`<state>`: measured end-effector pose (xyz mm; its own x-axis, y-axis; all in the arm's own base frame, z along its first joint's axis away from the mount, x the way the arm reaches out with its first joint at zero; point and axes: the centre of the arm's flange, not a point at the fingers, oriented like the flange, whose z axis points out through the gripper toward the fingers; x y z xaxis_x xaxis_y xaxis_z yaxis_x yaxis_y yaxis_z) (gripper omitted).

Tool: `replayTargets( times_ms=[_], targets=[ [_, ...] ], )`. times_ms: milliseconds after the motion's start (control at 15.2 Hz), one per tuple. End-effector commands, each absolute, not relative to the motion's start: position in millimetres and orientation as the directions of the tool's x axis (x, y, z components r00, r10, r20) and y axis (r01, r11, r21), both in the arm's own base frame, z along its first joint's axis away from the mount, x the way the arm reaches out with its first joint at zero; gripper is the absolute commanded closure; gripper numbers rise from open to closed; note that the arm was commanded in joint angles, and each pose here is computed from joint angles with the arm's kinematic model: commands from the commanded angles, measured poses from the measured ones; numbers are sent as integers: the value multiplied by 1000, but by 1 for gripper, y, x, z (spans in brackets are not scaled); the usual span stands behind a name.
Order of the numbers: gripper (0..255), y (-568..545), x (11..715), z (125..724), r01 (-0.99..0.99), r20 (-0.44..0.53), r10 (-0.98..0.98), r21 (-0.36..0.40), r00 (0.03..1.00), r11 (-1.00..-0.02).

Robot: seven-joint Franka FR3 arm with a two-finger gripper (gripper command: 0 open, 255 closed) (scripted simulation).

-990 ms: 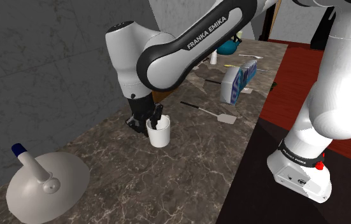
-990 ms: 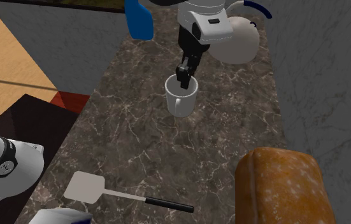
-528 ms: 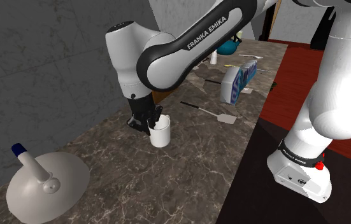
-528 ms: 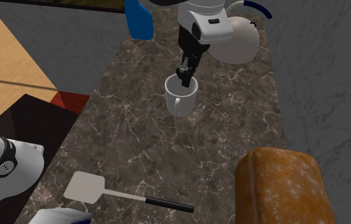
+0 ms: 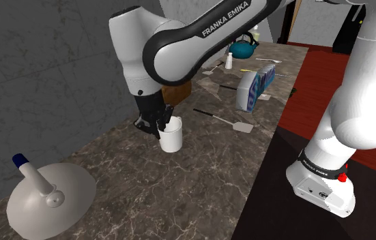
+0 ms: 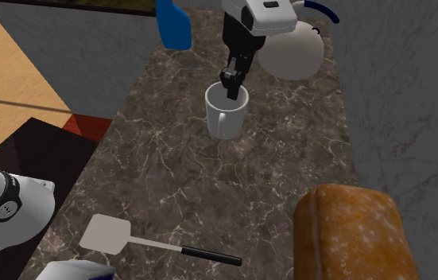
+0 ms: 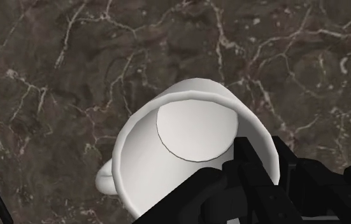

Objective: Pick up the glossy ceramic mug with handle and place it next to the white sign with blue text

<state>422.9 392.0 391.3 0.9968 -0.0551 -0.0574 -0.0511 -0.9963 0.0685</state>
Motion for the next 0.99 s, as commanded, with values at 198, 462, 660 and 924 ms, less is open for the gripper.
replayTargets(
  times_ms=[198, 462, 660, 924],
  targets=[
    [255, 392, 423, 419, -51, -57, -55, 68, 997, -996],
    [255, 392, 423, 441, -51, -57, -55, 68, 997, -996],
    [255, 392, 423, 456, -51, -57, -55, 68, 997, -996],
    [255, 392, 423, 478, -51, -57, -55, 68, 997, -996]
  ],
)
